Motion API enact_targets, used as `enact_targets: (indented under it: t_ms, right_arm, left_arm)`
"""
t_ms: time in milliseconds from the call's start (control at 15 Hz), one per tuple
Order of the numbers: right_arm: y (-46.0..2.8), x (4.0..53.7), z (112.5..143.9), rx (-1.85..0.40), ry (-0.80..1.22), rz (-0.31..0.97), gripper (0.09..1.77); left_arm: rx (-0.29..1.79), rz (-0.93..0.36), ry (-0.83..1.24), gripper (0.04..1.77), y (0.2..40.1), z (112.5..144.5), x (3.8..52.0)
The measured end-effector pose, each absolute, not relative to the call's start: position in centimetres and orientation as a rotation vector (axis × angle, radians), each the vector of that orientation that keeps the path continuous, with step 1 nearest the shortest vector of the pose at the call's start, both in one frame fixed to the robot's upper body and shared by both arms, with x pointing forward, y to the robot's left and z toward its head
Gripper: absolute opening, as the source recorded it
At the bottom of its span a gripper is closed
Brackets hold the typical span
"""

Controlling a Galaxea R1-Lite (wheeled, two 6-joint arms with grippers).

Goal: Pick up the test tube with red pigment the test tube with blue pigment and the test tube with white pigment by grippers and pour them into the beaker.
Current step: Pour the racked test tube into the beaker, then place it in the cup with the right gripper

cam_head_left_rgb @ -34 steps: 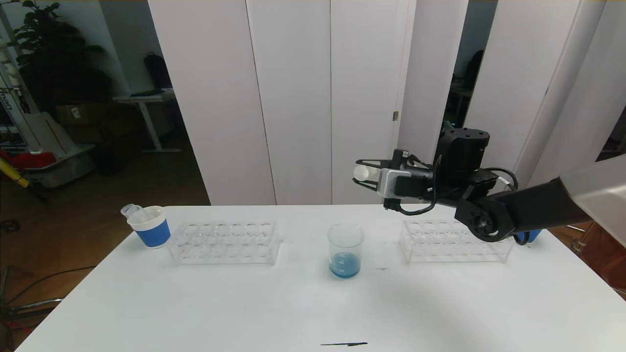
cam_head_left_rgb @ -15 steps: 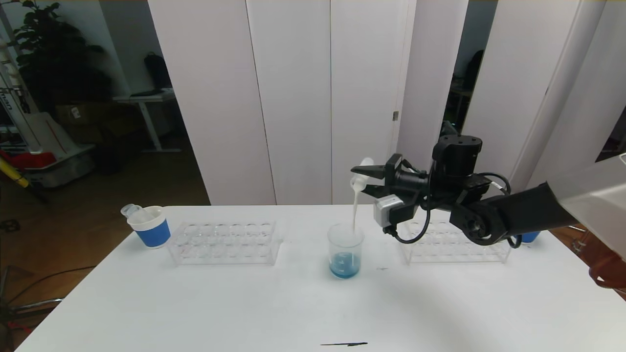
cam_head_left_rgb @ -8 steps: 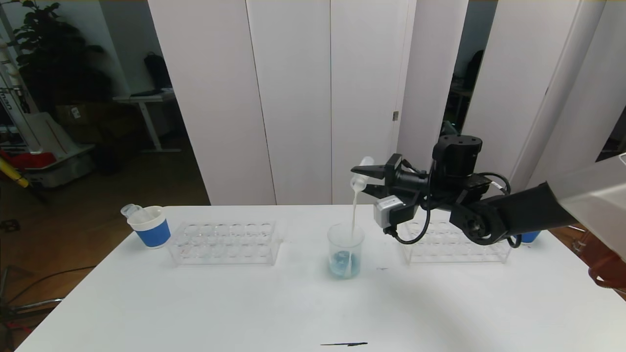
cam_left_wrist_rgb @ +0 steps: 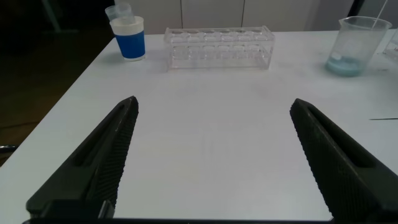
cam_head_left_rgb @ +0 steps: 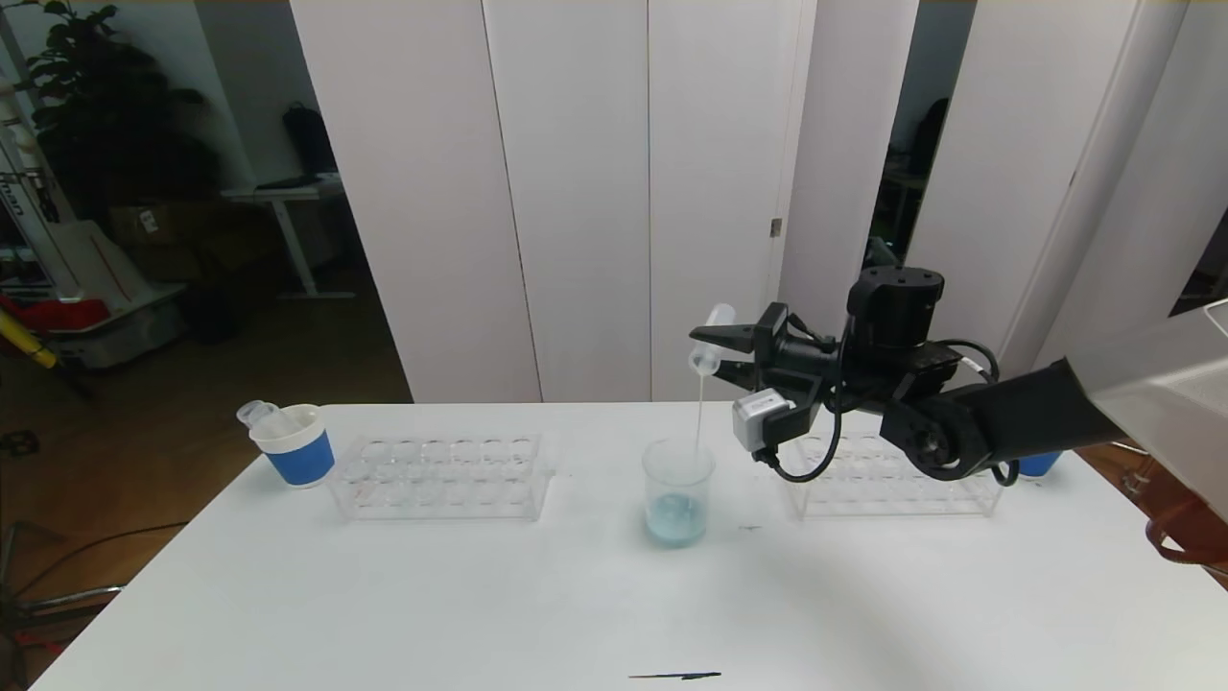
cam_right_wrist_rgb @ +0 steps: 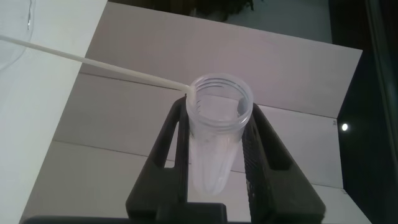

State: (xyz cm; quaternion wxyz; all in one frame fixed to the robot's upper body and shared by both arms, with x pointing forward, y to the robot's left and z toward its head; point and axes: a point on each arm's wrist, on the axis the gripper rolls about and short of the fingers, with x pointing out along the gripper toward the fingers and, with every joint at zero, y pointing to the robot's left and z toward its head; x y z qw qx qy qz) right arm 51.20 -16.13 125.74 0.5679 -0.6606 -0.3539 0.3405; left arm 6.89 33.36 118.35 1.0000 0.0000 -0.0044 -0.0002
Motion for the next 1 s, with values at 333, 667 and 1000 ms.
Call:
enact_targets:
  t_ms: [333, 667, 1000]
  right_arm:
    - [-15.97, 51.23, 125.87, -1.563, -0.85, 0.788, 0.59]
    - [-15.86, 51.2, 125.87, -1.574, -0.865, 0.776, 0.59]
    - [-15.48, 51.05, 125.7, -1.571, -0.866, 0.786, 0.59]
  left_arm:
    - [0.0, 0.0, -0.009, 1.74, 33.36, 118.35, 6.89]
    - [0.0, 0.0, -0.009, 1.74, 33.36, 118.35, 6.89]
    - [0.0, 0.0, -0.009, 1.74, 33.36, 118.35, 6.89]
